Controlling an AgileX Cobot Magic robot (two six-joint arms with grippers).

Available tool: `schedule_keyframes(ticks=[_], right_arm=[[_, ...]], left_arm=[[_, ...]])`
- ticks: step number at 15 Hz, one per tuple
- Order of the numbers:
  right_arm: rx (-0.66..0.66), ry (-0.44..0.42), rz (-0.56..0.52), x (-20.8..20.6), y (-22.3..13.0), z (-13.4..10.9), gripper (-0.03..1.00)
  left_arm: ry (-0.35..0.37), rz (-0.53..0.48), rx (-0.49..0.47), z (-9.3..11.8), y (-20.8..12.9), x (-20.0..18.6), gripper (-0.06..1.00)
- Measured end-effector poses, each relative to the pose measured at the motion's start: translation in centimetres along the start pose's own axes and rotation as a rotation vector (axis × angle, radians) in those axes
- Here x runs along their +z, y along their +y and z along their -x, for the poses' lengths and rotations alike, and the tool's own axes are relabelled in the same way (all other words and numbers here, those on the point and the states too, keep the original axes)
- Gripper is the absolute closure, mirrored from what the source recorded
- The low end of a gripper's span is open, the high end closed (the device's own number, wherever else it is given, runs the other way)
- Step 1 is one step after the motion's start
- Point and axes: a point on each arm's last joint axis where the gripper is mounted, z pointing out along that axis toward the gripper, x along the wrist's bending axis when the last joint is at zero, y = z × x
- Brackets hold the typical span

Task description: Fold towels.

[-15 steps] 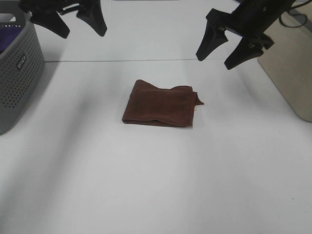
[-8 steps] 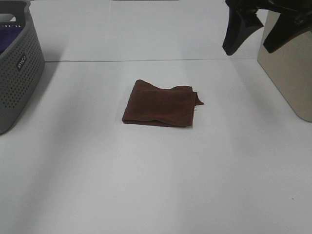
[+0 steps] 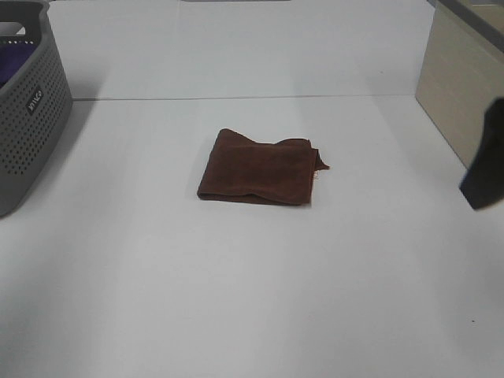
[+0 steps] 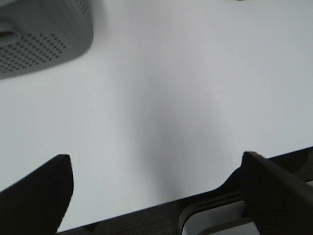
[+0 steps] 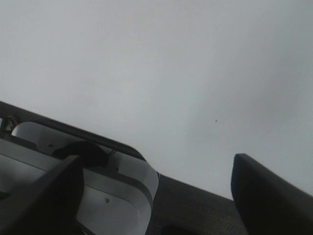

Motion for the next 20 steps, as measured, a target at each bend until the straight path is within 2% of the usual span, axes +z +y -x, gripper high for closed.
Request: schedule_keyframes(ticks=[4, 7, 10, 13, 17, 20], right_arm=[[0.002, -0.001, -0.006, 2.1, -7.1, 0.3, 0.17], [-0.028, -0.001, 0.084, 3.0, -11.2, 0.5, 0.17], [-0.073, -0.012, 0.274, 2.3, -13.6, 0.6, 0.17], [-0.107, -0.018, 0.44, 1.3, -15.6, 0.5, 0.17], [-0.111, -0.019, 0.496, 1.0, -16.4, 0.5, 0.17], [-0.111, -0.019, 0.496, 1.0, -16.4, 0.5, 0.17]], left_arm=[[-0.005, 0.063, 0.039, -0.4, -7.3, 0.2, 0.1], [-0.032, 0.126, 0.077, -0.3, -10.3, 0.4, 0.1], [-0.075, 0.202, 0.145, 0.0, -11.2, 0.0, 0.1], [-0.142, 0.241, 0.146, 0.7, -11.1, 0.7, 0.1], [-0.155, 0.255, 0.144, 0.8, -11.1, 1.1, 0.1], [-0.149, 0.258, 0.19, 0.8, -11.1, 1.1, 0.1]])
